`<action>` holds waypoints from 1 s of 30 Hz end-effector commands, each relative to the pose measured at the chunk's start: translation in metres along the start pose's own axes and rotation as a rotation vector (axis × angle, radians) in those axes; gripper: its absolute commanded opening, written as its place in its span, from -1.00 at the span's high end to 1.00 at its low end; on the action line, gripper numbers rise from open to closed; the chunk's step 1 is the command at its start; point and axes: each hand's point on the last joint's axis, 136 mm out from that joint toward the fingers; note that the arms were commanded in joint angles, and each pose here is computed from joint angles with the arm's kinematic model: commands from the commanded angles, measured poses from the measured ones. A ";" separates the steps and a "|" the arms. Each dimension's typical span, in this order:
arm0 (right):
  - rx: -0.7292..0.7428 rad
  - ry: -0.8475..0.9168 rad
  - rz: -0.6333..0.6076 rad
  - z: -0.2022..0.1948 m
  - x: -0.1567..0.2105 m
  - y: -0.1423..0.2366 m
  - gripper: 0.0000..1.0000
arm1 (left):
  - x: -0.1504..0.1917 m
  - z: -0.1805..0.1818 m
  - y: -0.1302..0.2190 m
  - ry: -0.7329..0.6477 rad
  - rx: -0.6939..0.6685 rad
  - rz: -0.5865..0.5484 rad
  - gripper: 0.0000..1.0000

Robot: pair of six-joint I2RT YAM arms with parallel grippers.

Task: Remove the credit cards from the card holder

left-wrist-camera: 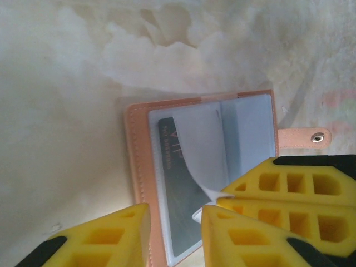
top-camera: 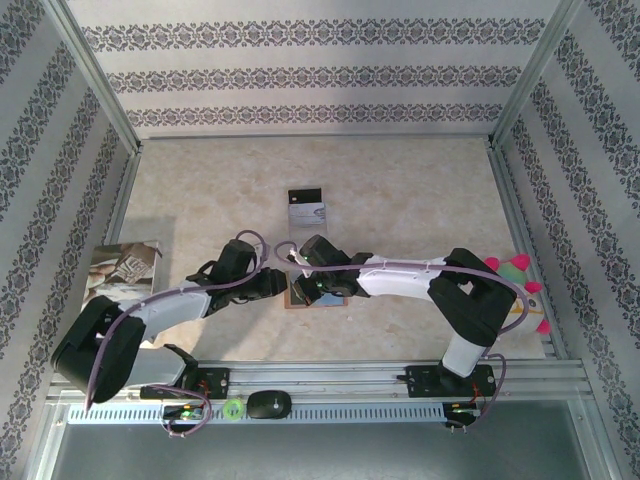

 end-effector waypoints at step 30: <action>-0.010 -0.073 -0.079 -0.006 -0.006 0.009 1.00 | 0.023 -0.009 -0.034 -0.039 0.003 0.170 1.00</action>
Point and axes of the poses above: each hand's point on the last joint's axis, 136 mm out from that joint toward the fingers, its own y axis back along the fingers, its own z axis along the line the jaws close on, x = y × z, and after that the axes turned 9 degrees about -y, right-handed
